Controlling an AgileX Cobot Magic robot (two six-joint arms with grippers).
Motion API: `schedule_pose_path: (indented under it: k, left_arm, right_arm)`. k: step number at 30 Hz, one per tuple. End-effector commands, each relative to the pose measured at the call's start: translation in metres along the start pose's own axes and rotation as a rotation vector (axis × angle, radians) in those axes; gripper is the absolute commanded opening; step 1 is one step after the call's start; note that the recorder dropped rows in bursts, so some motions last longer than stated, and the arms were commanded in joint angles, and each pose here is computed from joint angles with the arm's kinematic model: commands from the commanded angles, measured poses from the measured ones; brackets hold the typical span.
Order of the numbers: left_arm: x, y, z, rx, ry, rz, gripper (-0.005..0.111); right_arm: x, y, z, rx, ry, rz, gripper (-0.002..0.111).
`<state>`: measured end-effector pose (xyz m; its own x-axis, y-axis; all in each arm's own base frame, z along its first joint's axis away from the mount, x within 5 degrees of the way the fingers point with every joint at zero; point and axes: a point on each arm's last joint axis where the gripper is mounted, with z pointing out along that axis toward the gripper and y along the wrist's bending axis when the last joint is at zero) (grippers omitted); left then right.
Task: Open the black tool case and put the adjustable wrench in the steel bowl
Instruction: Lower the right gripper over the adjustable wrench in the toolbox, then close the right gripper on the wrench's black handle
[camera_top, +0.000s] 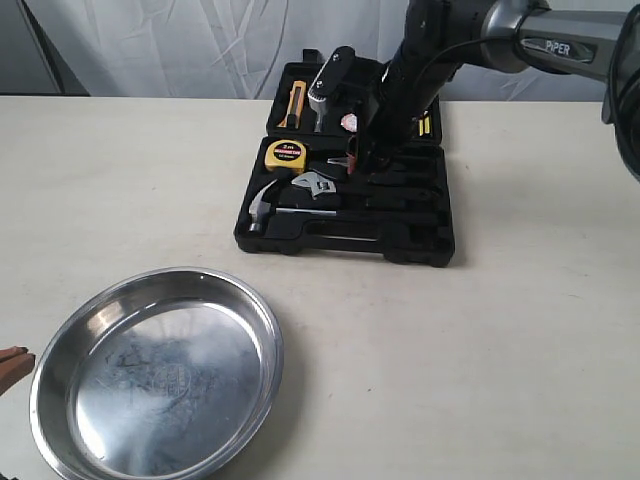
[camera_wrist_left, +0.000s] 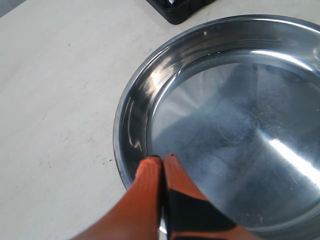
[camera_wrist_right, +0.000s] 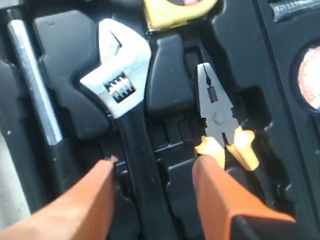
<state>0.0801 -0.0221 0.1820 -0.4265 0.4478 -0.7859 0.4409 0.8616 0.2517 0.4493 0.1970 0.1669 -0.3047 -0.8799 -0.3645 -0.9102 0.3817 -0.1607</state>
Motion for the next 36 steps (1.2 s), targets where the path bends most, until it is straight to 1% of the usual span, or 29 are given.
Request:
schedule_pose_path:
  k: [1, 3, 7, 14, 22, 28, 31, 36]
  left_arm:
    - [-0.001, 0.000, 0.000, -0.002, -0.017, -0.015, 0.000]
    - [-0.001, 0.000, 0.000, -0.002, -0.017, -0.015, 0.000]
    - [-0.001, 0.000, 0.000, -0.002, -0.017, -0.015, 0.000]
    - [-0.001, 0.000, 0.000, -0.002, -0.017, -0.015, 0.000]
    - [-0.001, 0.000, 0.000, -0.002, -0.017, -0.015, 0.000]
    - [-0.001, 0.000, 0.000, -0.002, -0.017, -0.015, 0.000]
    - [-0.001, 0.000, 0.000, -0.002, -0.017, -0.015, 0.000]
    - [-0.001, 0.000, 0.000, -0.004, -0.018, -0.015, 0.000]
  right_arm:
    - [0.005, -0.002, 0.008, 0.023, 0.046, -0.069, 0.049]
    - [0.007, -0.002, 0.012, 0.023, 0.060, -0.079, 0.049]
    - [0.007, -0.001, 0.018, 0.020, 0.061, -0.155, 0.049]
    - [0.003, 0.002, 0.030, 0.038, 0.036, -0.201, 0.049]
    - [0.003, 0.000, 0.039, 0.062, 0.021, -0.208, 0.049]
    - [0.004, 0.001, 0.041, 0.045, 0.020, -0.198, 0.049]
    - [0.002, 0.008, 0.042, 0.011, 0.027, -0.239, 0.049]
    - [-0.001, 0.008, 0.042, 0.029, 0.017, -0.256, 0.049]
